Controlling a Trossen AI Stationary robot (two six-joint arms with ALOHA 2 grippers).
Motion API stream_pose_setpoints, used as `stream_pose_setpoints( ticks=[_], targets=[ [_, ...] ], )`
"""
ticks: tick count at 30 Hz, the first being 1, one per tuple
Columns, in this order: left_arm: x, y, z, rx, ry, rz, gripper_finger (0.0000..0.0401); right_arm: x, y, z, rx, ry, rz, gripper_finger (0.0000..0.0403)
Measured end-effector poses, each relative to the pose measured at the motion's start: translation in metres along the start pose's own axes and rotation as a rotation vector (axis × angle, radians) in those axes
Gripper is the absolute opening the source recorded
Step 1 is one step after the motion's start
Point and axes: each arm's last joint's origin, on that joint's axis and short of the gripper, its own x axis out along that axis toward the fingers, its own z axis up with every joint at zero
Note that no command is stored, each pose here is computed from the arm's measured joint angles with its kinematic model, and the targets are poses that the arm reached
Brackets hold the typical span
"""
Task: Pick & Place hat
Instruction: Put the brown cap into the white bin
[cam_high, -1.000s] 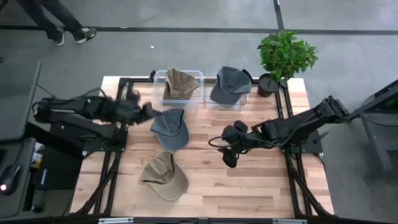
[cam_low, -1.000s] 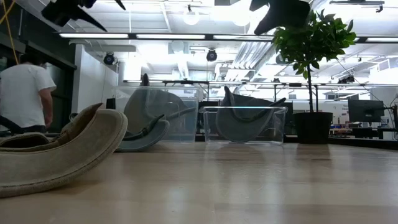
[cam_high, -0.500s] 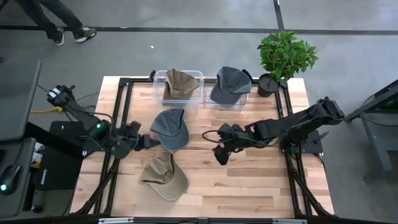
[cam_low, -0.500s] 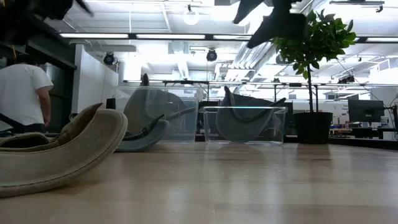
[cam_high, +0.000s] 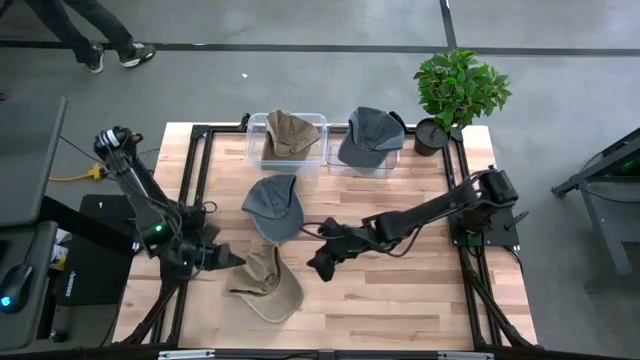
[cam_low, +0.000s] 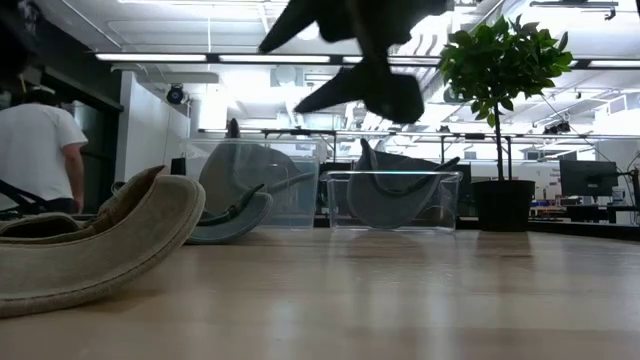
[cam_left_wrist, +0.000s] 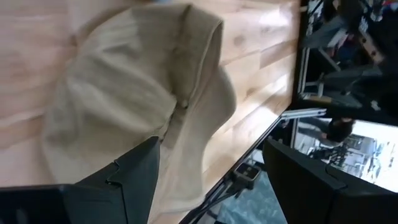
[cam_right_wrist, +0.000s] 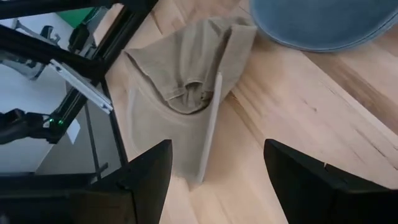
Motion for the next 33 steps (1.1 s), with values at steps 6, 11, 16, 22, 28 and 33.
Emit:
stream_pose_setpoints(
  ticks=[6, 11, 16, 22, 28, 33],
  targets=[
    [0.004, 0.006, -0.006, 0.001, -0.001, 0.031, 0.0263, 0.014, -0.006, -0.001, 0.009, -0.005, 0.006, 0.0248],
    [0.008, 0.009, -0.009, 0.007, 0.001, 0.058, 0.0263, 0.015, -0.005, 0.000, 0.007, -0.024, 0.005, 0.0248],
    [0.010, 0.011, -0.010, 0.009, -0.005, 0.070, 0.0263, 0.015, -0.004, 0.000, 0.032, -0.035, 0.018, 0.0248],
    [0.010, 0.012, -0.010, 0.034, -0.013, 0.086, 0.0263, 0.017, -0.008, 0.005, 0.010, -0.044, 0.014, 0.0248],
    [0.009, 0.019, -0.008, -0.009, 0.044, 0.217, 0.0263, 0.017, -0.013, 0.006, -0.007, -0.008, -0.011, 0.0248],
    [0.007, 0.026, -0.008, -0.126, 0.099, 0.379, 0.0263, 0.017, -0.018, 0.002, -0.009, 0.048, -0.054, 0.0248]
  ],
)
